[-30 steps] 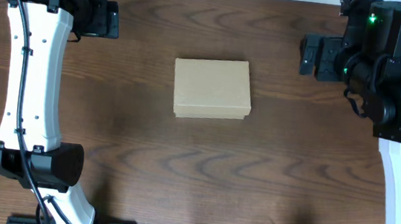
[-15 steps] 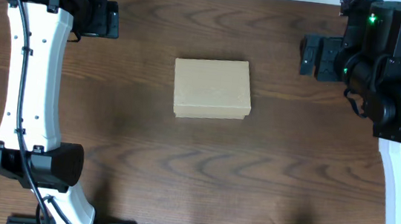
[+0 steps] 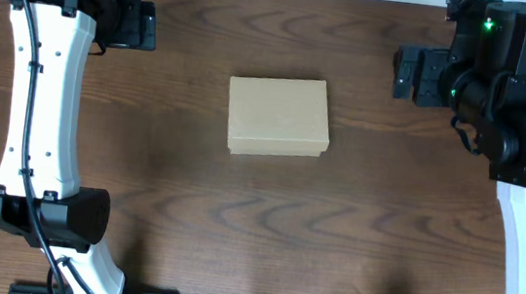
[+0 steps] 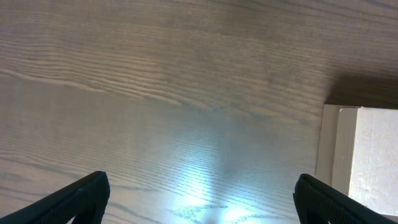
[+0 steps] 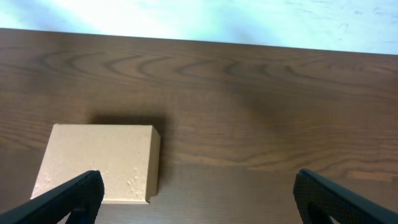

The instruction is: Pack container

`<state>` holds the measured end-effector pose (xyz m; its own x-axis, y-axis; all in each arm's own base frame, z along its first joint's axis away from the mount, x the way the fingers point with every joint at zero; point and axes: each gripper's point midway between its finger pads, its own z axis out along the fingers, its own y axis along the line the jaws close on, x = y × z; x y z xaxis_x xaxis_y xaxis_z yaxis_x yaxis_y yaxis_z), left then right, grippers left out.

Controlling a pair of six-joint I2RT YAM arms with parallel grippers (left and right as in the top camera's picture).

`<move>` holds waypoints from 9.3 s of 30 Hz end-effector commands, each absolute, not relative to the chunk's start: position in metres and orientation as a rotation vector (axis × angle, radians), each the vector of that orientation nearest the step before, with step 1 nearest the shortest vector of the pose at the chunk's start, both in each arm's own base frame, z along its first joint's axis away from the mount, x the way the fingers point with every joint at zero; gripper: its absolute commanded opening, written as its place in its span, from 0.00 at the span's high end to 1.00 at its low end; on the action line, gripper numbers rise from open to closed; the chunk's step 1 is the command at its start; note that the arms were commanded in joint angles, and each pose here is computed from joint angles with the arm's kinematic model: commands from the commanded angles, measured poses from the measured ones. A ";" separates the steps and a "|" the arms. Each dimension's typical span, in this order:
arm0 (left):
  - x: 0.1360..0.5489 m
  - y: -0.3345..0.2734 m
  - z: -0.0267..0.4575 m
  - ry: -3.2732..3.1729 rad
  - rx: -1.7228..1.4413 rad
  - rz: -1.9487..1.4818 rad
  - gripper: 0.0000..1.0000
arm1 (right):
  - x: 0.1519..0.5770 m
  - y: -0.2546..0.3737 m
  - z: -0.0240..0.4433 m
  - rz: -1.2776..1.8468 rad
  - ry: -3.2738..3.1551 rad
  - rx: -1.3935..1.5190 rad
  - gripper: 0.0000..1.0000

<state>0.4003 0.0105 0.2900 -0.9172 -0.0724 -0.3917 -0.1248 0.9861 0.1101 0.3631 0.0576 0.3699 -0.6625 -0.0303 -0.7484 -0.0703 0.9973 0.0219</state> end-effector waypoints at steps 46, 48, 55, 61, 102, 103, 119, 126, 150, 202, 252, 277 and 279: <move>0.402 0.016 0.289 2.735 -0.155 0.213 0.05 | 0.360 0.057 0.377 0.072 2.278 -0.066 0.01; 0.402 0.016 0.289 2.735 -0.155 0.213 0.05 | 0.360 0.057 0.377 0.072 2.278 -0.066 0.01; 0.402 0.016 0.289 2.735 -0.155 0.213 0.05 | 0.360 0.057 0.377 0.072 2.278 -0.066 0.01; 0.402 0.016 0.289 2.735 -0.155 0.213 0.05 | 0.360 0.057 0.377 0.072 2.278 -0.066 0.01; 0.402 0.016 0.289 2.735 -0.155 0.213 0.05 | 0.360 0.057 0.377 0.072 2.278 -0.066 0.01; 0.402 0.016 0.289 2.735 -0.155 0.213 0.05 | 0.360 0.057 0.377 0.072 2.278 -0.066 0.01; 0.402 0.016 0.289 2.735 -0.155 0.213 0.05 | 0.328 0.037 0.439 0.088 1.984 0.070 0.01; 0.402 0.016 0.289 2.735 -0.155 0.213 0.05 | 0.270 0.022 0.441 0.114 1.798 0.094 0.01; 0.402 0.016 0.289 2.735 -0.155 0.213 0.05 | 0.166 -0.003 0.410 0.286 1.302 0.246 0.01; 0.402 0.016 0.289 2.735 -0.155 0.213 0.05 | 0.240 -0.015 0.216 0.216 1.402 0.388 0.01; 0.402 0.016 0.289 2.735 -0.155 0.213 0.05 | 0.245 -0.013 0.161 0.172 1.580 0.393 0.01; 0.320 0.015 0.392 2.332 -0.102 0.191 0.05 | 0.245 -0.013 0.161 0.172 1.580 0.393 0.01; 0.318 0.015 0.404 2.194 -0.112 0.171 0.05 | 0.245 -0.013 0.161 0.172 1.580 0.393 0.01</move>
<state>0.3282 0.0087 0.4038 -0.6450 -0.0419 -0.7631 -0.1320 0.9896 0.0572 0.2452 -0.0082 0.1638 -0.0086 0.3410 -0.9400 0.1171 0.9339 0.3377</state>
